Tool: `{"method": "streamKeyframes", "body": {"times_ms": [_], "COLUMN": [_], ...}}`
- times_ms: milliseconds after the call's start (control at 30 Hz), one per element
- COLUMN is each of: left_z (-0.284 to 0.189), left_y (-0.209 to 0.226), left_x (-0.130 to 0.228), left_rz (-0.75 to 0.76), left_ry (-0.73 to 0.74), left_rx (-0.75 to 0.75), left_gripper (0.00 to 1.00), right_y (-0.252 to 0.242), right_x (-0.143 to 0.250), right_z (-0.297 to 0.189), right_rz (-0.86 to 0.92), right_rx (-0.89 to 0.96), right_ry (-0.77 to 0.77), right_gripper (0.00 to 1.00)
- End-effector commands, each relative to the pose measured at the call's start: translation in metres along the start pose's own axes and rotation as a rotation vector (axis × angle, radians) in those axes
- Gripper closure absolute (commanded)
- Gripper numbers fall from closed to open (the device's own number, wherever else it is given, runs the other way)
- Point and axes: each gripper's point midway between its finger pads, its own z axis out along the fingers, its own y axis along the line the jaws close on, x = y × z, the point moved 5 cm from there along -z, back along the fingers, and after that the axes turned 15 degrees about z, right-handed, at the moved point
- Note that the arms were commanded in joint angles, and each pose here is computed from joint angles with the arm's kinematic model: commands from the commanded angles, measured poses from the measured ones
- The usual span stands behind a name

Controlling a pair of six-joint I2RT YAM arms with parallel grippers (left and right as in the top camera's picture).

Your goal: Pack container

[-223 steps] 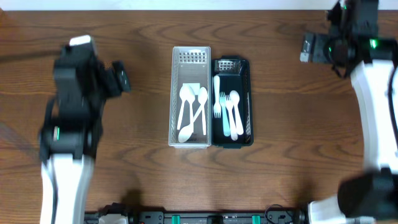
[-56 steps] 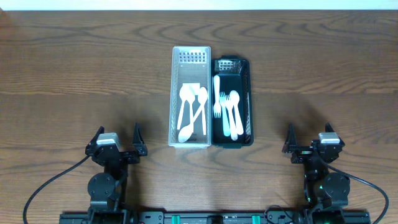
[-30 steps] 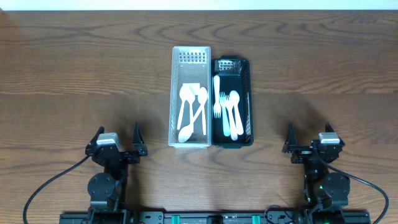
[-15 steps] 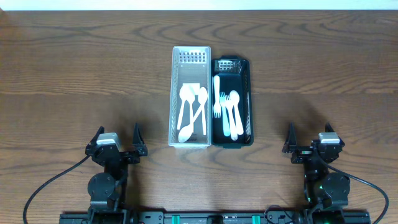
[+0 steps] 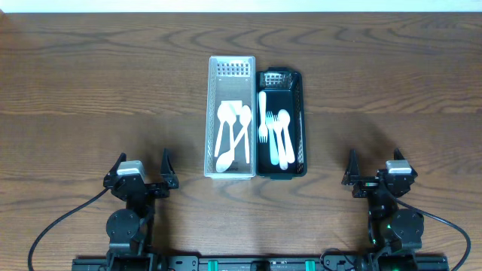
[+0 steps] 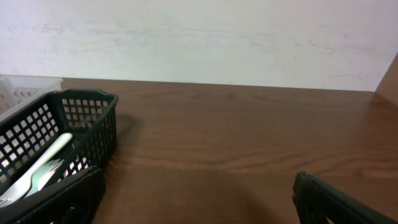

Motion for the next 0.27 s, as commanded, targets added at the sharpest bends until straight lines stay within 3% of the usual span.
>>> {"method": "streamKeyframes", "body": {"times_ms": [0, 233], "left_z": [0.0011, 0.0011], "left_y": [-0.0003, -0.0003], "left_x": [0.0156, 0.0156], "left_rz": [-0.012, -0.012], "left_ry": [0.055, 0.055], "left_rx": [-0.005, -0.005], "left_gripper": [0.02, 0.02], "right_y": [-0.0023, -0.0023], "right_x": [0.0001, 0.0001], "right_z": [-0.0001, -0.0001], "right_rz": [-0.011, -0.011], "right_rx": [0.015, 0.015], "right_ry": [-0.003, -0.003], "right_gripper": [0.01, 0.01]}}
